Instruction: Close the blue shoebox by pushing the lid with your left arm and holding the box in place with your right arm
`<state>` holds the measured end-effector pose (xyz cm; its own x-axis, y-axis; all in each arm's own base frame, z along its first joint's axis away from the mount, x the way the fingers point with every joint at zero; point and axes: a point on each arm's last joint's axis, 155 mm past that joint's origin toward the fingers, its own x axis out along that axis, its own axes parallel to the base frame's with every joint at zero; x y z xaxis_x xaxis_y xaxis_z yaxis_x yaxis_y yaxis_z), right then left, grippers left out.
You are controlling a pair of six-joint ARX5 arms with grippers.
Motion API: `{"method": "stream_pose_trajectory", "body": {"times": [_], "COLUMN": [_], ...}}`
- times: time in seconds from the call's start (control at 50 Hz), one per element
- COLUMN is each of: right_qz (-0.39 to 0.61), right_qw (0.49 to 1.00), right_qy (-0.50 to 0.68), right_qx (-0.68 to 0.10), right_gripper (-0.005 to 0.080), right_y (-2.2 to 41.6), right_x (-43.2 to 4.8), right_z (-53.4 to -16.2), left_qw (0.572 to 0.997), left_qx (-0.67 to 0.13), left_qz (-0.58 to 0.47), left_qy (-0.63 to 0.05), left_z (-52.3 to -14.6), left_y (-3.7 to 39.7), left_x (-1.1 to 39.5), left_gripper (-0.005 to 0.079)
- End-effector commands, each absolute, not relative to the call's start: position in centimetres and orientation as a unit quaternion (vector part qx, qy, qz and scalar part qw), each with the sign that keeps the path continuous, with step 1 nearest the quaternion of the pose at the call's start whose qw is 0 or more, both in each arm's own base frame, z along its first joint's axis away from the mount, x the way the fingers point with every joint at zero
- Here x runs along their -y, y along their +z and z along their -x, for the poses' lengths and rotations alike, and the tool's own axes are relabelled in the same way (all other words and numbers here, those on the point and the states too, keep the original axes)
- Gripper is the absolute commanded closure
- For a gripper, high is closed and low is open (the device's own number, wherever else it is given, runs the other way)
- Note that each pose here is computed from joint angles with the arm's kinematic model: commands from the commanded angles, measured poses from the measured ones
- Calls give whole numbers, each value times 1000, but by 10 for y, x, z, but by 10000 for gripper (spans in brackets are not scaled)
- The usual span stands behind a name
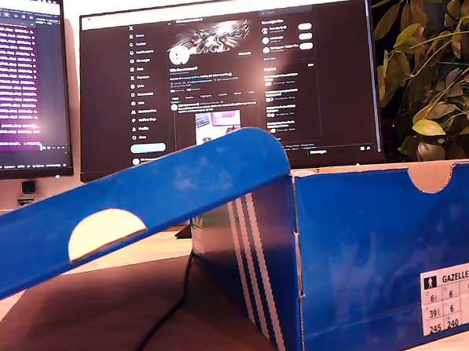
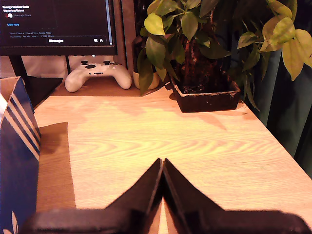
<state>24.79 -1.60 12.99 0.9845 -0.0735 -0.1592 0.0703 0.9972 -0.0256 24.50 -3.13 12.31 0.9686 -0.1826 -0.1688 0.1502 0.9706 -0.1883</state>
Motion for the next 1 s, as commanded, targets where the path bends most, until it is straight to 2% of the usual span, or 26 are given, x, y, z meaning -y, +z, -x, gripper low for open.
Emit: {"method": "stream_pose_trajectory", "body": {"times": [0.0, 0.72, 0.98], "right_qz": [8, 0, -78], "right_qw": [996, 996, 995], "right_qy": [-35, -33, -31], "right_qx": [-86, -85, -48], "right_gripper": [764, 764, 764], "right_y": [122, 122, 143], "right_x": [15, 14, 12], "right_z": [-249, -249, -250], "left_qw": [986, 986, 984], "left_qx": [-114, -113, -82], "left_qz": [92, 91, 121], "left_qy": [-84, -85, -107], "left_z": [-245, -245, -245], "left_y": [104, 105, 126], "left_x": [32, 32, 40], "left_gripper": [761, 761, 761]}}
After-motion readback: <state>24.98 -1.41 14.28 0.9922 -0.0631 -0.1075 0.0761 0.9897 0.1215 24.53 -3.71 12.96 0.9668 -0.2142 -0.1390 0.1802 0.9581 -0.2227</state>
